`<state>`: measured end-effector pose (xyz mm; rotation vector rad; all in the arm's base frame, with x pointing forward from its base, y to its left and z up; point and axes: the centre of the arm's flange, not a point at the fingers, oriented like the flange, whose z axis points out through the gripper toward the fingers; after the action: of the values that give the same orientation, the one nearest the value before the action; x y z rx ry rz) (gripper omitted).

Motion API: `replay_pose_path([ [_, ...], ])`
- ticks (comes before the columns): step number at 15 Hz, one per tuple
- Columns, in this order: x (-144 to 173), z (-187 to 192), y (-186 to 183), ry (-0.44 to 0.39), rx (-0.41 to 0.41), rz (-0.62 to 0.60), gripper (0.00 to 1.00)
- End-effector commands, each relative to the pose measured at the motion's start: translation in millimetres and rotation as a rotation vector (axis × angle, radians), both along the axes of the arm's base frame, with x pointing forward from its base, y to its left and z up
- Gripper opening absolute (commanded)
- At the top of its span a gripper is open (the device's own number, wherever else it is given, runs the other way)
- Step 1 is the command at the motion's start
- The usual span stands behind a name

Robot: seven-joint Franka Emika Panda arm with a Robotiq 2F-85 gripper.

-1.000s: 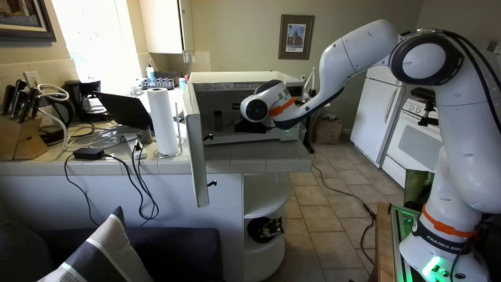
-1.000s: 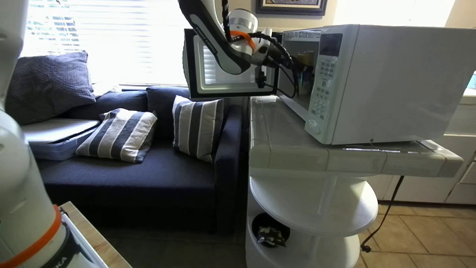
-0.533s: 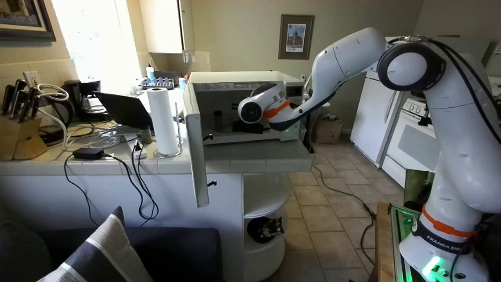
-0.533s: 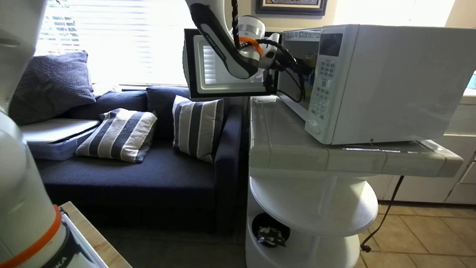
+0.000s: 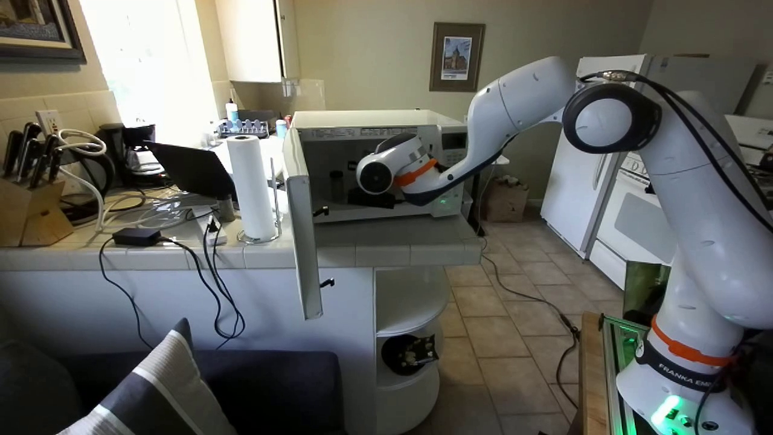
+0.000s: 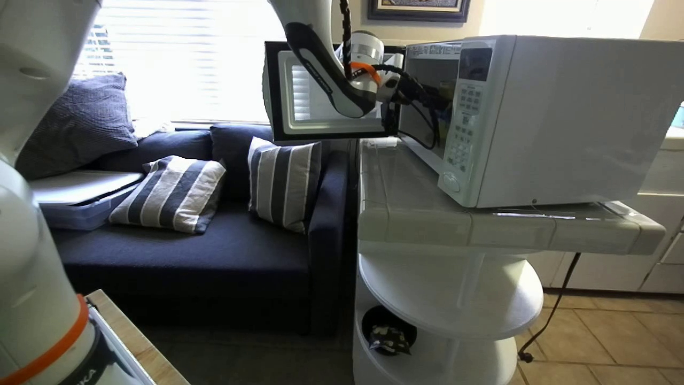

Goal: Put the yellow can in the microwave.

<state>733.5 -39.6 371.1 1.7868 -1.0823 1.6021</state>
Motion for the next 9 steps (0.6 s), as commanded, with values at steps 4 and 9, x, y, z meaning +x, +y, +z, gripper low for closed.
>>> replay_pose_path([
  [4,21,-11,4,-0.014,-0.004,-0.010,0.38],
  [9,25,-16,4,-0.005,-0.002,-0.005,0.38],
])
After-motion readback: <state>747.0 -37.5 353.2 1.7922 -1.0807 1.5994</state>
